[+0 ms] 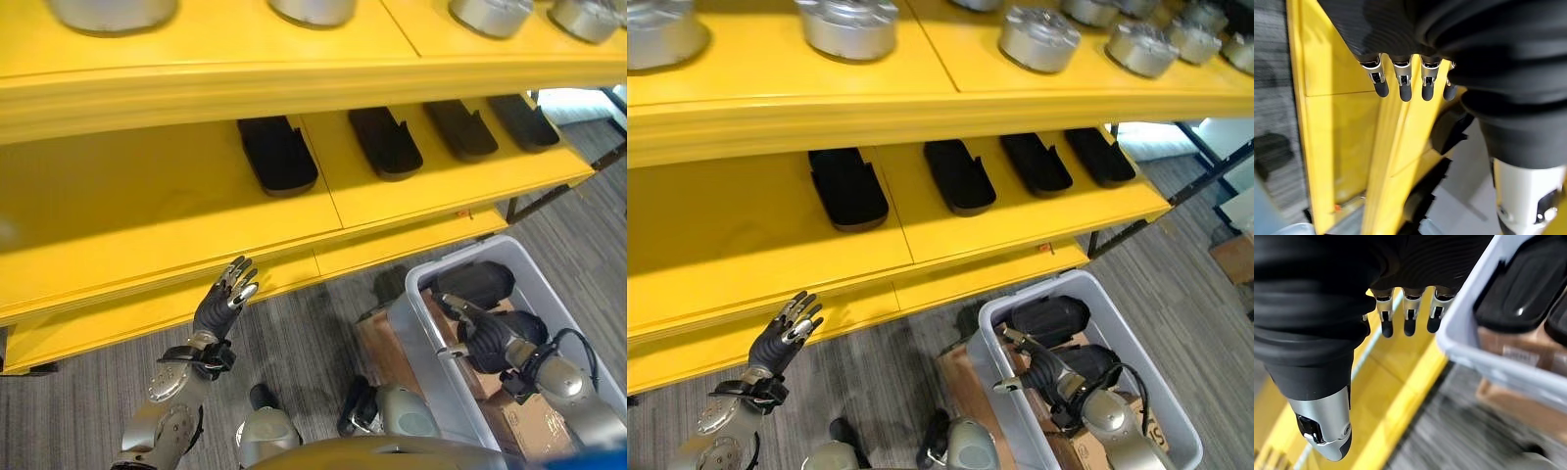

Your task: Move parts from the plastic box to the shelf.

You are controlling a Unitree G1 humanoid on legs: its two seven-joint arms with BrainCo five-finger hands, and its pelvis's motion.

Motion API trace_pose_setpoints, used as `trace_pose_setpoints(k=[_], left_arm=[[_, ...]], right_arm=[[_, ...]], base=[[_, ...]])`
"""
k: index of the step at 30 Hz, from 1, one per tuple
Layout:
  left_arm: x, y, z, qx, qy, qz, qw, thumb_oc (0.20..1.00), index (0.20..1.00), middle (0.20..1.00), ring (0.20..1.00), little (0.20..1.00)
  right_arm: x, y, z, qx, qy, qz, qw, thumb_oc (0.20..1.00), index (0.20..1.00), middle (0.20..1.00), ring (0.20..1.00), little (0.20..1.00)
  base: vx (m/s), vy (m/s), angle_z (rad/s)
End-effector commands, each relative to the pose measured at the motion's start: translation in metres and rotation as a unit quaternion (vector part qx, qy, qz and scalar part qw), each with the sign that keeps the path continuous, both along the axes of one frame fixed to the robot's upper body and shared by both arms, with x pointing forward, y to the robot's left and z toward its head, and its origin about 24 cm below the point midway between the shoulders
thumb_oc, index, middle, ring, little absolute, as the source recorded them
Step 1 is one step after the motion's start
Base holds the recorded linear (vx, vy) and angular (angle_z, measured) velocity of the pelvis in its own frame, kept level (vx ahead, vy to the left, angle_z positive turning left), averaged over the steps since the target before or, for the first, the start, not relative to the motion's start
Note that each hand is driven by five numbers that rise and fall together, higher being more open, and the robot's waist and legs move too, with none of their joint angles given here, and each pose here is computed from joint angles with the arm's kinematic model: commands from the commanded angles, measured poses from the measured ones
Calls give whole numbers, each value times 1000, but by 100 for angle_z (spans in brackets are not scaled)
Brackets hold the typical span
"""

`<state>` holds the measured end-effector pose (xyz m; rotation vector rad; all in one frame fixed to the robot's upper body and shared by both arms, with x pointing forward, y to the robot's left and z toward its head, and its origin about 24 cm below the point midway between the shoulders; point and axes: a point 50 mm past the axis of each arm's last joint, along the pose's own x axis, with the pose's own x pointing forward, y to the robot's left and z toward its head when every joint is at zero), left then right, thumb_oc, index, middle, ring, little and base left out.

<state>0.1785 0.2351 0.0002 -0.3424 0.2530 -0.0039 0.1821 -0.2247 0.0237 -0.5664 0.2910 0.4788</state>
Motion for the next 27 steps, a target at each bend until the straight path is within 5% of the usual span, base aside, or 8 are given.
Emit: trace_pose_setpoints(k=[1, 16, 27], left_arm=[[8, -3, 26, -14, -90, -3, 996, 1000, 1000, 1000, 1000, 1000], [31, -52, 33, -75, -101, -47, 991, 1000, 1000, 1000, 1000, 1000], [27, -67, 27, -54, -82, -48, 994, 1000, 1000, 1000, 1000, 1000]], right_arm=[[29, 11, 31, 59, -101, -11, 993, 1000, 1000, 1000, 1000, 1000], [60, -2, 53, 67, -174, -167, 968, 1000, 1000, 1000, 1000, 1000], [75, 24, 24, 114, -105, -188, 970, 1000, 1000, 1000, 1000, 1000]], base=[[-189, -465, -188], [-72, -296, -73], [112, 107, -100]])
